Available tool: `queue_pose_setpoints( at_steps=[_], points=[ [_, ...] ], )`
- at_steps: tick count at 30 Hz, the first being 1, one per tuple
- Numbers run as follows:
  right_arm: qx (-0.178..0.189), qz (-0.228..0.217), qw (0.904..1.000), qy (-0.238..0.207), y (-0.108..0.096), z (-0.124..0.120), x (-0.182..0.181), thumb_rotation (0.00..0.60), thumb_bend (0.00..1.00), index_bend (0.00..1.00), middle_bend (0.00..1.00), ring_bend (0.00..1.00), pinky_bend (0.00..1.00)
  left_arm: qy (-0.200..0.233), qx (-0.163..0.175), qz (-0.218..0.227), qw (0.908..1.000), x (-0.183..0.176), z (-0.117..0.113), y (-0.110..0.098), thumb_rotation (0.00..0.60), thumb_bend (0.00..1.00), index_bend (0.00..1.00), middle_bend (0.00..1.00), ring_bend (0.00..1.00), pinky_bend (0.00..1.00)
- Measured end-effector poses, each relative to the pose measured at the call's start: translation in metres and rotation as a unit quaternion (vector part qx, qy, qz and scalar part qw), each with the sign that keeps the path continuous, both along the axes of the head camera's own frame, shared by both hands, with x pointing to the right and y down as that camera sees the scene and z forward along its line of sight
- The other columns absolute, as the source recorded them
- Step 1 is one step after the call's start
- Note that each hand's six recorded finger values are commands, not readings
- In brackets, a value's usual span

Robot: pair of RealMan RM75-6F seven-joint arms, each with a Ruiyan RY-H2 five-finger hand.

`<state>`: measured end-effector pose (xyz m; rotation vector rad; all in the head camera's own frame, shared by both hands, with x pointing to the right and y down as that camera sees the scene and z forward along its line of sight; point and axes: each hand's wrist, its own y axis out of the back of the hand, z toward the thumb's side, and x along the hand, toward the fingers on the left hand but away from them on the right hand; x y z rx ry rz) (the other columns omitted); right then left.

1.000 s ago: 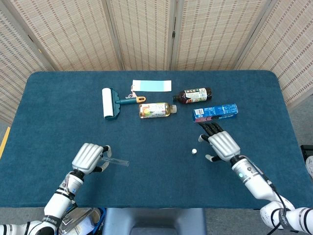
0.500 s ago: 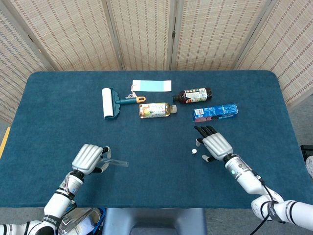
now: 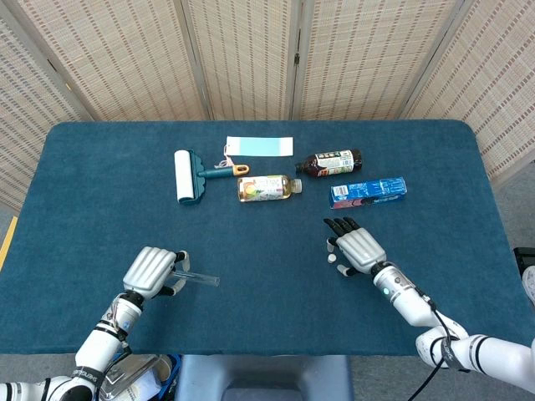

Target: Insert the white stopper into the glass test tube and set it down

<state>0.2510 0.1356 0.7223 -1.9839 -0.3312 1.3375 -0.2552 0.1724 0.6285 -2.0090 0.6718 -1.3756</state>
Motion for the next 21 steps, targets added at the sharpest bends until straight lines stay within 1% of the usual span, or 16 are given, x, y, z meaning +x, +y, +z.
queue_pose_setpoints(
  at_steps=[9,21],
  points=[
    [-0.001,-0.003,1.0000,0.002,-0.001,0.007,-0.005,0.600,0.28,0.43,0.04,0.00,0.00,0.002,-0.001,-0.002,1.0000,-0.002,0.000,0.000,0.600,0.36,0.65,1.00,1.00,1.00],
    [-0.004,-0.001,1.0000,0.008,-0.002,0.011,-0.005,0.600,0.29,0.44,0.04,0.00,0.00,0.003,-0.002,-0.002,1.0000,-0.003,0.000,0.000,0.600,0.36,0.65,1.00,1.00,1.00]
  ],
)
